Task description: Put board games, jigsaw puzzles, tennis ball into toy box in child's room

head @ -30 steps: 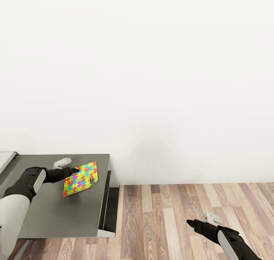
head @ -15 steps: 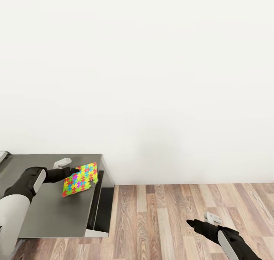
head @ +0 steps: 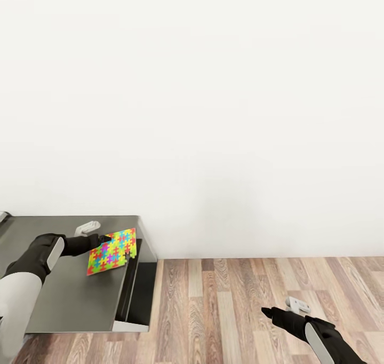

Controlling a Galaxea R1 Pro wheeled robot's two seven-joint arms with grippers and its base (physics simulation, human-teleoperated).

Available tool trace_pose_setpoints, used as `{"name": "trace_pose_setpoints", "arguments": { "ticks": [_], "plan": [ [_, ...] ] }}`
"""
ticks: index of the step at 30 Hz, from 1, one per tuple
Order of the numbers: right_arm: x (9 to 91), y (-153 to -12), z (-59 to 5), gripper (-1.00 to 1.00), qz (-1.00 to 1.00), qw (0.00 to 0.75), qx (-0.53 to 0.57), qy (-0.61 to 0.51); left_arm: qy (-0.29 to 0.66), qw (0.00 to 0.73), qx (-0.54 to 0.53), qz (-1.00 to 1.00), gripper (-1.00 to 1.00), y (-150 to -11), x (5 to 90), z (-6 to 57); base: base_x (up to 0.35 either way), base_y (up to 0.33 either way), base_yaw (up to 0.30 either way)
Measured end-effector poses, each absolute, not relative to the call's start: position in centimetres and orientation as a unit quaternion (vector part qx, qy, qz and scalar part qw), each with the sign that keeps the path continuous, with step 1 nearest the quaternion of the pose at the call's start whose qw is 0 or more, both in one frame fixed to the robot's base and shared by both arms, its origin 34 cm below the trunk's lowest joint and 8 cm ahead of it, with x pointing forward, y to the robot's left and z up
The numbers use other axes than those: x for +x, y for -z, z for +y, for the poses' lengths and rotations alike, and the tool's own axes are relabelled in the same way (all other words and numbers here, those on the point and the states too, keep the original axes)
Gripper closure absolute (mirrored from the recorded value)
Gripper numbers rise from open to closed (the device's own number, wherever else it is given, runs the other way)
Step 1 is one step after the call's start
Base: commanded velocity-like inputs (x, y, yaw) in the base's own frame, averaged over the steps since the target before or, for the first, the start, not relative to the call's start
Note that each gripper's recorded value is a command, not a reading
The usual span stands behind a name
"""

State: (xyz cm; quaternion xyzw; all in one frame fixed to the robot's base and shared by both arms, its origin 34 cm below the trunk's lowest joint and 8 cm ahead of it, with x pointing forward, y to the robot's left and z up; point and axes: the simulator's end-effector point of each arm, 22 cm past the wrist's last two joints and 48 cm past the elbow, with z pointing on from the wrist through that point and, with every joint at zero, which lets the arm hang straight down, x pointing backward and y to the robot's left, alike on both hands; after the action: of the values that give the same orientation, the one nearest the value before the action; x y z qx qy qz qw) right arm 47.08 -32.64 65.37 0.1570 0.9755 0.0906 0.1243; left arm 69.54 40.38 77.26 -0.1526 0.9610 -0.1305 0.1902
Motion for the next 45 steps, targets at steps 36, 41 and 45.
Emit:
{"name": "trace_pose_setpoints", "arguments": {
  "ticks": [36, 41, 45],
  "plan": [
    [46.84, -65.19, -32.61, -1.0, 0.976, 0.122, 0.159, -0.087, 0.131, 0.193, -0.154, 0.96, -1.0, -77.45, 69.68, 40.56, -0.005, -0.044, 0.0],
    [46.83, -65.18, -32.6, -1.0, 0.976, 0.122, 0.159, -0.087, 0.131, 0.193, -0.154, 0.96, -1.0, -77.45, 69.67, 40.57, 0.0, -0.084, 0.0],
    [46.83, -65.19, -32.66, -1.0, 0.976, 0.122, 0.159, -0.086, 0.13, 0.193, -0.154, 0.96, -1.0, -77.46, 69.66, 40.66, 0.0, -0.022, 0.0]
  ]
}}
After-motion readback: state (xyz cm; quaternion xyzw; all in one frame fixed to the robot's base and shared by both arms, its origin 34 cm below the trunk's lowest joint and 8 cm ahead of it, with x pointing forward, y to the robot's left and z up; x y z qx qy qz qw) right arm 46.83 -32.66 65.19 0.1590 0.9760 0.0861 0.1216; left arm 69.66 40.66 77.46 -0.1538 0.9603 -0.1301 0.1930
